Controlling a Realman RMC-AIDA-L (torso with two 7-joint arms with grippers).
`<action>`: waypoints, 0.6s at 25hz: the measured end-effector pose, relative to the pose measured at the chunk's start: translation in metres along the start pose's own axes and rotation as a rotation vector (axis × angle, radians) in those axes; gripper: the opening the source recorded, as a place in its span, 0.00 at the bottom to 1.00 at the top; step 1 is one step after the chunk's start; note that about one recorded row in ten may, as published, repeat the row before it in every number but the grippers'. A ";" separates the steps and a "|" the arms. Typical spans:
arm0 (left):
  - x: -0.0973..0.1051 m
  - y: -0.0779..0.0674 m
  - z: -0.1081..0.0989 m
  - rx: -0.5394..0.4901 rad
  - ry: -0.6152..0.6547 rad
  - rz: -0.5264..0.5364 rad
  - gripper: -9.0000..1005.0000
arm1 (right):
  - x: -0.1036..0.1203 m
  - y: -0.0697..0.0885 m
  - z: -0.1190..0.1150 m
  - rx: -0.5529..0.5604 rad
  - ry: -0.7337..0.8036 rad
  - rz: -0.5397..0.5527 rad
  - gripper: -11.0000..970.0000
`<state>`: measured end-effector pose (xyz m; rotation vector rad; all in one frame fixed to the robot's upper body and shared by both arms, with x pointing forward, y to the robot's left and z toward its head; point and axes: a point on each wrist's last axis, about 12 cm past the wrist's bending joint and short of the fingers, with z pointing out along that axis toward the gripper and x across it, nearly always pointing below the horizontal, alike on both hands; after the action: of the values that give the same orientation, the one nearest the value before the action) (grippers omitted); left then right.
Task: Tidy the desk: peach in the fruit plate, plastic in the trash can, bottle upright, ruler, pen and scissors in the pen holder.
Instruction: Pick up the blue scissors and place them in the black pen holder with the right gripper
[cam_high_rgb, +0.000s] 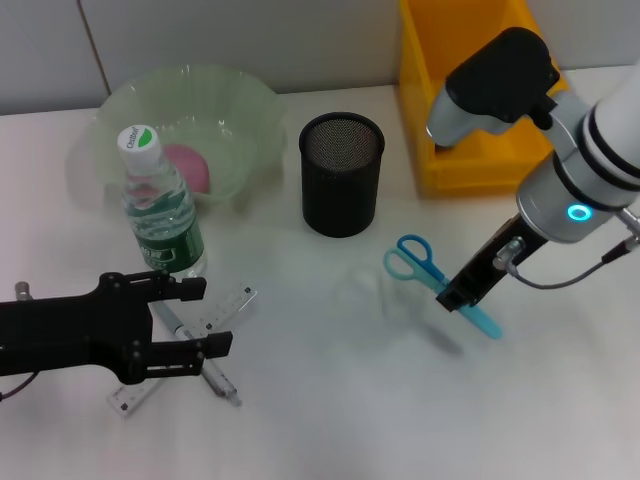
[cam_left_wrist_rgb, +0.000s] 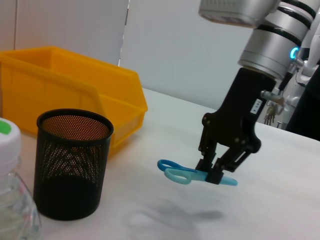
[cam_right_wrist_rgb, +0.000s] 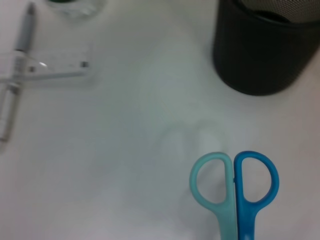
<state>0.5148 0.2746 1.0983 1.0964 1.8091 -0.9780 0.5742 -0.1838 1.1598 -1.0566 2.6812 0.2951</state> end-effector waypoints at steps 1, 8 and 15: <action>0.000 0.000 0.000 -0.002 0.000 0.000 0.78 | 0.002 0.000 -0.001 -0.011 -0.016 -0.010 0.22; -0.001 0.002 0.000 -0.016 0.001 0.002 0.77 | 0.011 0.001 -0.005 -0.045 -0.132 -0.096 0.22; -0.001 0.003 0.000 -0.016 0.002 0.004 0.77 | 0.012 0.005 -0.017 -0.097 -0.325 -0.227 0.22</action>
<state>0.5178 0.2749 1.0988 1.0914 1.8124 -0.9587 0.5602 -0.1922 1.1726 -1.2113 2.2575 0.5093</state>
